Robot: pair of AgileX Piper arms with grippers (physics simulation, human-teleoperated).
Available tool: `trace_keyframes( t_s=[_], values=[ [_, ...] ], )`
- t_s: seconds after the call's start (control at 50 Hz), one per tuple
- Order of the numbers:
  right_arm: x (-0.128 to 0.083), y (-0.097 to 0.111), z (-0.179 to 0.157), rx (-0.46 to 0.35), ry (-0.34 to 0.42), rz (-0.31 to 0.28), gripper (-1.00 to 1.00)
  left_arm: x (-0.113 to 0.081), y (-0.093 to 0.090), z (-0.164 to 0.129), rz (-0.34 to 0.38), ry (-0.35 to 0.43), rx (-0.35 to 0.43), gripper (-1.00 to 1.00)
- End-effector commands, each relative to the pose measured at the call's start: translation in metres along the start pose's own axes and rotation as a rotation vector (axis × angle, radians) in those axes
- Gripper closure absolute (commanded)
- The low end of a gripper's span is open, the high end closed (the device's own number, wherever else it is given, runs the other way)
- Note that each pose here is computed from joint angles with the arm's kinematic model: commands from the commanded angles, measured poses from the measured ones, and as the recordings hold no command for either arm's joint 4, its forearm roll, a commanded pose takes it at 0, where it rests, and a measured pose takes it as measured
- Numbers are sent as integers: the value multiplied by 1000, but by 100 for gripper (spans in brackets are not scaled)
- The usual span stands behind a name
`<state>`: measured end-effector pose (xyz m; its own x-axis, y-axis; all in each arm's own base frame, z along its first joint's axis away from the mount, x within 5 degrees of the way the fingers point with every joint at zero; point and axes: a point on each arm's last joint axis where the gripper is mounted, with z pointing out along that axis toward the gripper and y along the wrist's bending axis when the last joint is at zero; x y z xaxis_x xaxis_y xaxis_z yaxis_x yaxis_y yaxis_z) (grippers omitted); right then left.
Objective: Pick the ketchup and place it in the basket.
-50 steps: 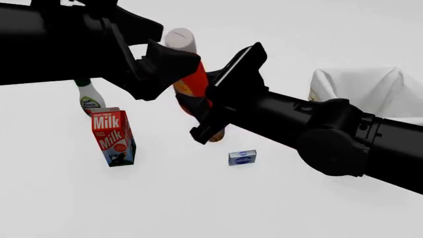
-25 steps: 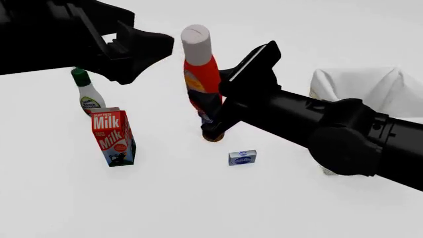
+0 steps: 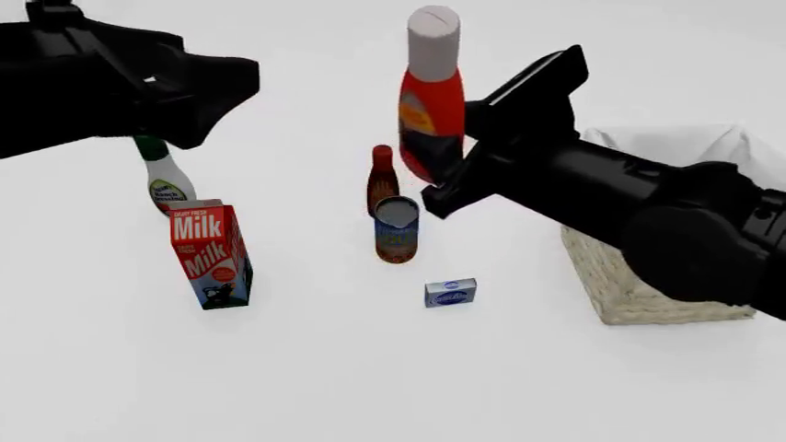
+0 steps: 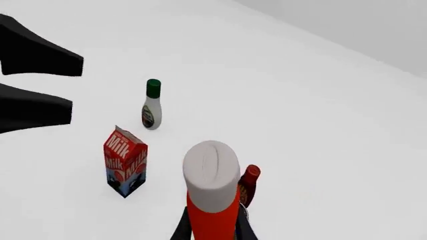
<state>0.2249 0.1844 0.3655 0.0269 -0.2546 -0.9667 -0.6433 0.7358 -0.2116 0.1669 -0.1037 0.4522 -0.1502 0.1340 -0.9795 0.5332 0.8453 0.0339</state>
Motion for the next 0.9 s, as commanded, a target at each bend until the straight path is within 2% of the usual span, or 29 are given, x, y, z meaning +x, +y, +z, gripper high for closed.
trace_keyframes(
  t_s=[0.02,0.1,0.16,0.24,0.38,0.4,0.42,0.44,0.48,0.64,0.8,0.84,0.9],
  values=[
    [-3,-21,-7,74,-8,41,100,10,18,-4,-75,-31,-95,-100],
    [-4,-32,-8,110,-7,45,100,14,26,-7,-88,-53,-140,-100],
    [-5,-39,-11,134,-10,48,100,20,29,-6,-148,-47,-153,-100],
    [-3,-48,-12,167,-6,54,100,25,32,-6,-181,-50,-173,-100],
    [1,-71,-19,253,-6,86,100,32,52,-11,-201,-82,-280,-100],
    [2,-75,-20,266,-4,86,100,34,56,-13,-170,-87,-307,-100],
    [2,-75,-20,266,-4,86,100,34,56,-13,-170,-87,-307,-100],
    [3,-82,-24,296,-8,94,100,42,55,-8,-223,-69,-293,-100],
    [3,-84,-25,306,-7,91,100,43,58,-9,-200,-72,-311,-100],
    [10,-105,-38,393,0,112,100,55,67,-7,-233,-76,-362,-100],
    [9,-120,-48,457,-1,114,100,56,72,-10,-233,-96,-386,-100],
    [10,-131,-53,501,-6,131,100,55,74,-9,-228,-102,-397,-100],
    [12,-132,-53,507,-4,143,100,54,75,-7,-230,-108,-396,-100]
  ],
)
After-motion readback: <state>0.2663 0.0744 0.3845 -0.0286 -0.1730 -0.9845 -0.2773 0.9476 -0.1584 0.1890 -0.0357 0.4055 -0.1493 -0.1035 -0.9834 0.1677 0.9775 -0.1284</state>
